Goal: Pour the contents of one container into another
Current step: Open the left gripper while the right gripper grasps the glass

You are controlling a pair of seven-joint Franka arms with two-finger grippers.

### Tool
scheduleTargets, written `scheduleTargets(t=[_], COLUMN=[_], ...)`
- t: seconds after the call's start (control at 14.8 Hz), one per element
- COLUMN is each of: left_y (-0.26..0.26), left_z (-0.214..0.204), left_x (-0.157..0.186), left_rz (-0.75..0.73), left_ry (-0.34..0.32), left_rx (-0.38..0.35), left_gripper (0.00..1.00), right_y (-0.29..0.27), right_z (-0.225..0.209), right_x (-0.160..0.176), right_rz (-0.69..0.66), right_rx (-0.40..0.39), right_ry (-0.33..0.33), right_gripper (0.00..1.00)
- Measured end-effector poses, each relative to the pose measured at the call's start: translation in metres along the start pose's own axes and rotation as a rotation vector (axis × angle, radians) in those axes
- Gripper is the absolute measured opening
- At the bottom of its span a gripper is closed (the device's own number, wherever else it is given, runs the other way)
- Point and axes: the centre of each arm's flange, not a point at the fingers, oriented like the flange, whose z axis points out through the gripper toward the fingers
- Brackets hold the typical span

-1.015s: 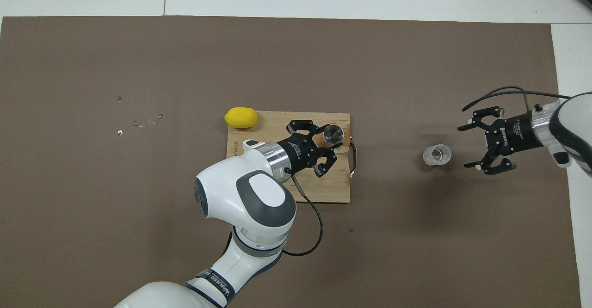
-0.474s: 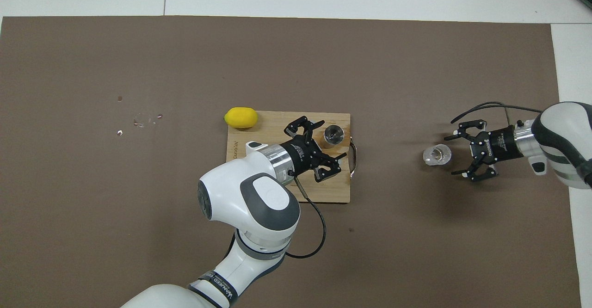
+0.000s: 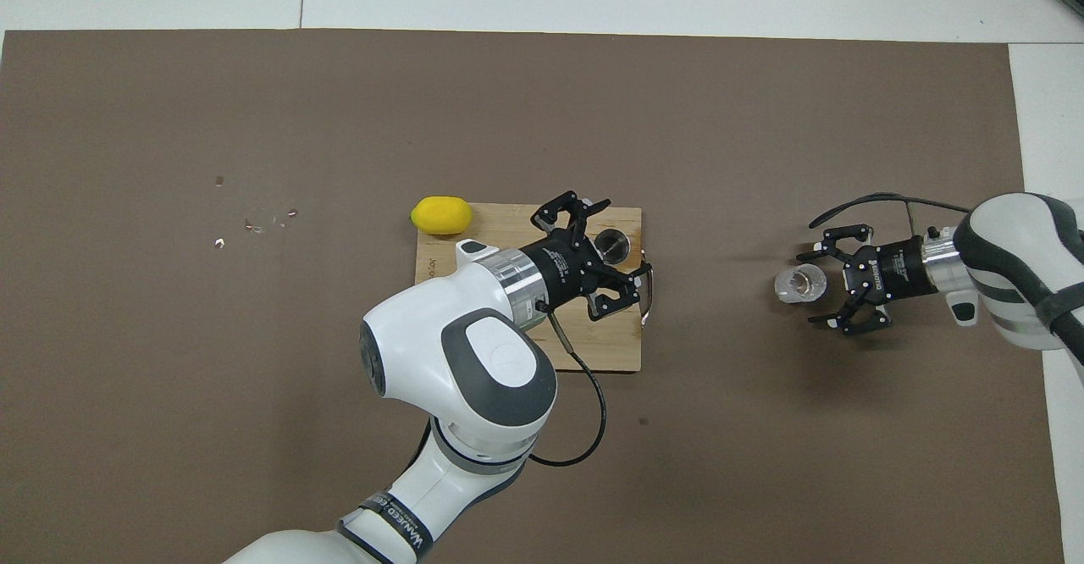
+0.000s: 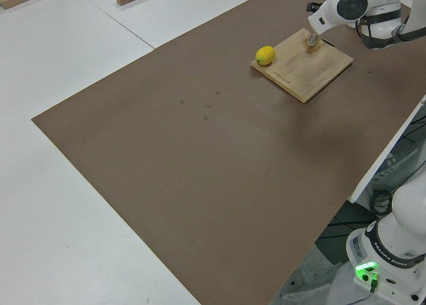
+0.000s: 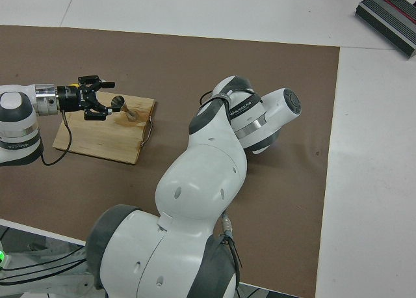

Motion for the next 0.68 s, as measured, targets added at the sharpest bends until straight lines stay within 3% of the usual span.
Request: scheduleTargets(t=[0.27, 0.68], left_y=[0.039, 0.146], left_z=[-0.041, -0.118], left_x=[-0.041, -0.046], left_rz=[0.165, 0.417], left_ry=[-0.009, 0.118], left_rx=[-0.063, -0.224], left_gripper=[1.00, 1.00], right_y=[-0.002, -0.005], right_z=[0.004, 0.012], right_x=[-0.006, -0.014], right_rz=[-0.006, -0.029], right_rx=[-0.001, -0.009], right_ry=[-0.008, -0.001], right_gripper=[0.97, 0.95])
